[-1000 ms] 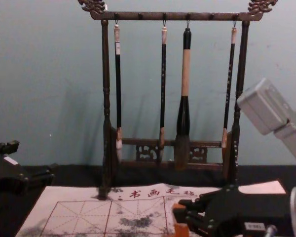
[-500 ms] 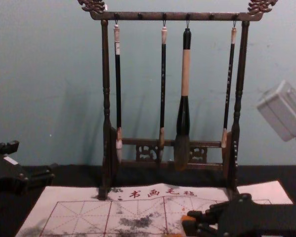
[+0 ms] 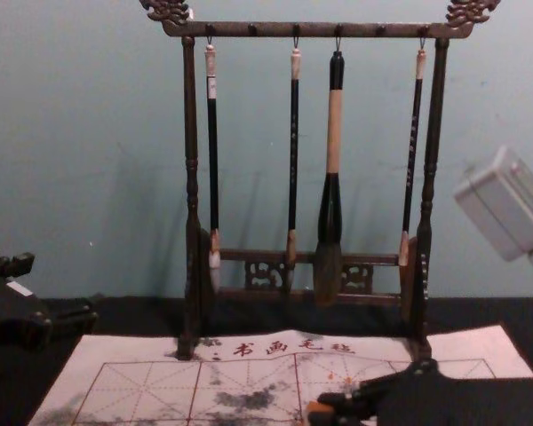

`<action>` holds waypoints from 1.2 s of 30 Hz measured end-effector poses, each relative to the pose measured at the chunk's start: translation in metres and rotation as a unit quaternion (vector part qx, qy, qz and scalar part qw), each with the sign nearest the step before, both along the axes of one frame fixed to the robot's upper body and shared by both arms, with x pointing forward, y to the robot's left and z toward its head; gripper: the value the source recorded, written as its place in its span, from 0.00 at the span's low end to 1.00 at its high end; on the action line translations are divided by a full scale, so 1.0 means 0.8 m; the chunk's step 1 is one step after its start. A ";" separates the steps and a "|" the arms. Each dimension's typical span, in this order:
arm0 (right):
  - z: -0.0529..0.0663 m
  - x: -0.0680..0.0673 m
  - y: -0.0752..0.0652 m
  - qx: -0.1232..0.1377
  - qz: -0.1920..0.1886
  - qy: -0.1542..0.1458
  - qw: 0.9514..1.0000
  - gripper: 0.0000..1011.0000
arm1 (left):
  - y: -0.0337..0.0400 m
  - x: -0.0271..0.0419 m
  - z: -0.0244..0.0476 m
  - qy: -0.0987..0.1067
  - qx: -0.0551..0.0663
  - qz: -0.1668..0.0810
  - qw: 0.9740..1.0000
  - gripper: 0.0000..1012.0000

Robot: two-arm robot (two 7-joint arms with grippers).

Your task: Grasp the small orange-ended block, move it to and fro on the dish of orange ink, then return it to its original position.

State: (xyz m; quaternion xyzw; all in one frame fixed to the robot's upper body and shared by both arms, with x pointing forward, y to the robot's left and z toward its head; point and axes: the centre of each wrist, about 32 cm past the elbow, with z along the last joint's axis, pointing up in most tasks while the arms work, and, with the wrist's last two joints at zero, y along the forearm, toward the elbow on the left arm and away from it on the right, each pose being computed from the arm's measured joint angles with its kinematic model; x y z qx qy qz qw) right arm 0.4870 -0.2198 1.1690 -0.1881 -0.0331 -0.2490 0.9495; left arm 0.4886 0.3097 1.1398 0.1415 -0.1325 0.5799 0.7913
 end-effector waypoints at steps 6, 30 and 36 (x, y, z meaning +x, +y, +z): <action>0.001 0.004 0.006 0.000 0.004 -0.001 1.000 0.08 | 0.0000 0.0000 0.0000 0.000 0.000 0.000 1.000 0.99; 0.005 0.032 0.006 -0.016 -0.038 -0.008 0.999 0.08 | 0.0000 0.0000 0.0000 0.000 0.000 0.000 1.000 0.99; 0.007 0.027 -0.001 -0.018 -0.040 -0.006 0.999 0.08 | 0.0000 0.0000 0.0000 0.000 0.000 0.000 1.000 0.99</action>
